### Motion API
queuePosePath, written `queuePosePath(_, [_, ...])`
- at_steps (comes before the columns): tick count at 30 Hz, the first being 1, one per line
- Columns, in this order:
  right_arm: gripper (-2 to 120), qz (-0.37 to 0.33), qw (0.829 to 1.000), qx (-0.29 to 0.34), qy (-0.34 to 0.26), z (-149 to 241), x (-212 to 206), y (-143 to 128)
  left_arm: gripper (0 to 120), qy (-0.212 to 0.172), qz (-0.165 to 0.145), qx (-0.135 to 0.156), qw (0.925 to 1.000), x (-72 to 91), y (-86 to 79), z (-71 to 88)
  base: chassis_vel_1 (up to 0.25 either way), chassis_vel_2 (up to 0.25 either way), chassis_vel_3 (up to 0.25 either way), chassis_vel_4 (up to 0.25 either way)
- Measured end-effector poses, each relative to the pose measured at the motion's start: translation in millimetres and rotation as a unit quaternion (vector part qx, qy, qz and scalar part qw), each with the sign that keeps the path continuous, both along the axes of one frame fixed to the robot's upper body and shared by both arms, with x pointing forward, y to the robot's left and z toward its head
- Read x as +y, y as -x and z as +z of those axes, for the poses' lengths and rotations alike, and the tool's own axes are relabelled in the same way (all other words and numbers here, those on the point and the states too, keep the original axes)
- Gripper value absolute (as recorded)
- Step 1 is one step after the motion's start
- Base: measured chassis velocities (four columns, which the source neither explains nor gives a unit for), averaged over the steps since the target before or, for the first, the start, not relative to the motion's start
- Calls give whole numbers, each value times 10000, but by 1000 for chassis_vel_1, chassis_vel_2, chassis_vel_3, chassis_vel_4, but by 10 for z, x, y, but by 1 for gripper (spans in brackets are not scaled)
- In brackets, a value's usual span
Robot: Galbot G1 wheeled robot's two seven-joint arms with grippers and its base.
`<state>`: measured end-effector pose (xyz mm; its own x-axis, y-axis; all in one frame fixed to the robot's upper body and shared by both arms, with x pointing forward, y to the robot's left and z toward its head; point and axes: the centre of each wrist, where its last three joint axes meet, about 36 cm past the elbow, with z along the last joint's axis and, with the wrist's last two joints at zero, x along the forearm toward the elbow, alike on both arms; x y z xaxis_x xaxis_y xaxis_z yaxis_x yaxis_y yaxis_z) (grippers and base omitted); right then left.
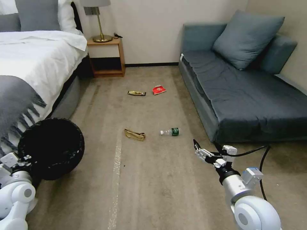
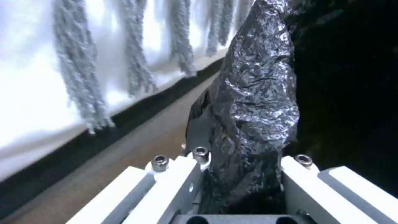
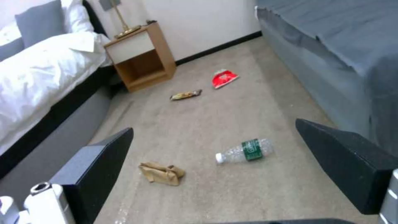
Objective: Pick up the trash bin, then pick up the garbage on the floor and place it into the trash bin.
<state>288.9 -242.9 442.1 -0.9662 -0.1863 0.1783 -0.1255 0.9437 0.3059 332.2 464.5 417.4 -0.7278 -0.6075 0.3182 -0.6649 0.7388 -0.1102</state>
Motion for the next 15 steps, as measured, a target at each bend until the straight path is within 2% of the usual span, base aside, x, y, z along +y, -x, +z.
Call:
queuePosePath(8, [100, 113, 9999, -78, 16, 9, 17, -14, 3, 32, 4, -15, 10000, -56, 90, -116, 0, 0, 0, 0])
queuePosePath(15, [100, 147, 9999, -83, 37, -3, 19, 1, 3, 77, -24, -54, 10000, -70, 111, -143, 0, 0, 0, 0])
